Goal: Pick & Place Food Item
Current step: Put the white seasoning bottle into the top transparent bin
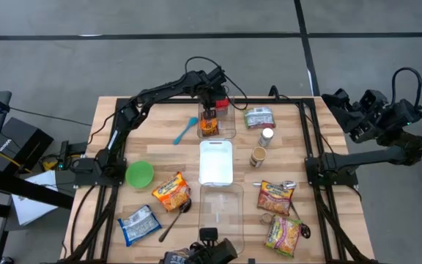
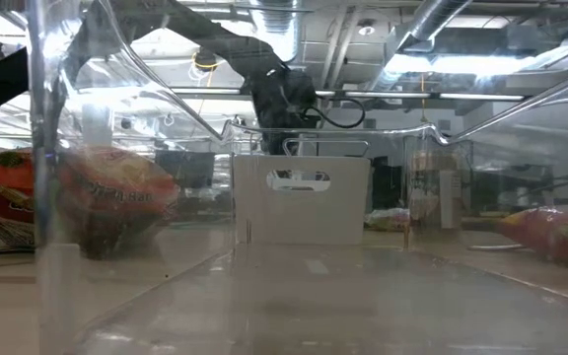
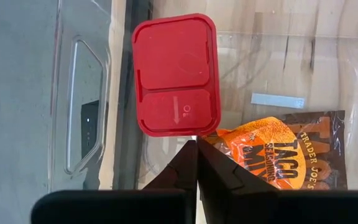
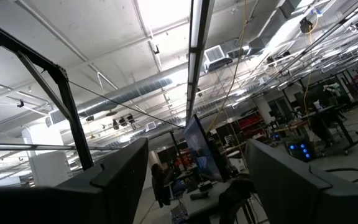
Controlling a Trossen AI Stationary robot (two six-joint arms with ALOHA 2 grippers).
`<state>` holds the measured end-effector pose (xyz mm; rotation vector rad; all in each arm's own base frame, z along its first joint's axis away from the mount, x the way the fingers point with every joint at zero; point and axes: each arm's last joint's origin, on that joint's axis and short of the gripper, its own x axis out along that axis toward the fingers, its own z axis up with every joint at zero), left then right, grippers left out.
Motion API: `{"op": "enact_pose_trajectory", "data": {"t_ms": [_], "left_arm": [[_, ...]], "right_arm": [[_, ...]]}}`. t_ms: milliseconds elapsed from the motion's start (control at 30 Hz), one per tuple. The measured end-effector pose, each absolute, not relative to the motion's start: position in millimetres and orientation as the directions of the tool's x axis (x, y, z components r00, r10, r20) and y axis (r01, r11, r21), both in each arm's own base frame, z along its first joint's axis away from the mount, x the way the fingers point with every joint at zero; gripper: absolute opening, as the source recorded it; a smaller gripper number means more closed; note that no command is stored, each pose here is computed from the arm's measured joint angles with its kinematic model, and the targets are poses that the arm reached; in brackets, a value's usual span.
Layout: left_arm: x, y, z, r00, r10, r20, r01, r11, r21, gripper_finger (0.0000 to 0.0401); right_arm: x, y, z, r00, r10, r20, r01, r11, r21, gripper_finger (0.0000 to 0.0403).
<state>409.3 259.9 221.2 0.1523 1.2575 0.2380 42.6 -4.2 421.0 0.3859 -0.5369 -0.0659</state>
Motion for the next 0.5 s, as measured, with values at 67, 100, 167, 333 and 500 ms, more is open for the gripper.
{"op": "enact_pose_trajectory", "data": {"t_ms": [67, 100, 167, 333, 500], "left_arm": [[409, 260, 221, 0.288, 0.261, -0.921, -0.094, 0.965, 0.244, 0.0001], [409, 260, 221, 0.288, 0.260, -0.921, -0.094, 0.965, 0.243, 0.0001], [409, 260, 221, 0.289, 0.260, -0.921, -0.094, 0.965, 0.243, 0.0001], [408, 259, 223, 0.284, 0.254, -0.925, -0.093, 0.967, 0.237, 0.0001], [403, 258, 240, 0.309, 0.271, -0.911, -0.104, 0.962, 0.251, 0.0001]], "right_arm": [[43, -4, 421, 0.859, -0.161, 0.486, -0.039, 0.926, 0.375, 0.0263], [43, -4, 421, 0.859, -0.161, 0.486, -0.039, 0.926, 0.375, 0.0263], [43, -4, 421, 0.859, -0.161, 0.486, -0.039, 0.926, 0.375, 0.0263], [43, -4, 420, 0.862, -0.161, 0.481, -0.037, 0.926, 0.376, 0.0263], [43, -4, 420, 0.862, -0.161, 0.480, -0.037, 0.926, 0.376, 0.0263]]}}
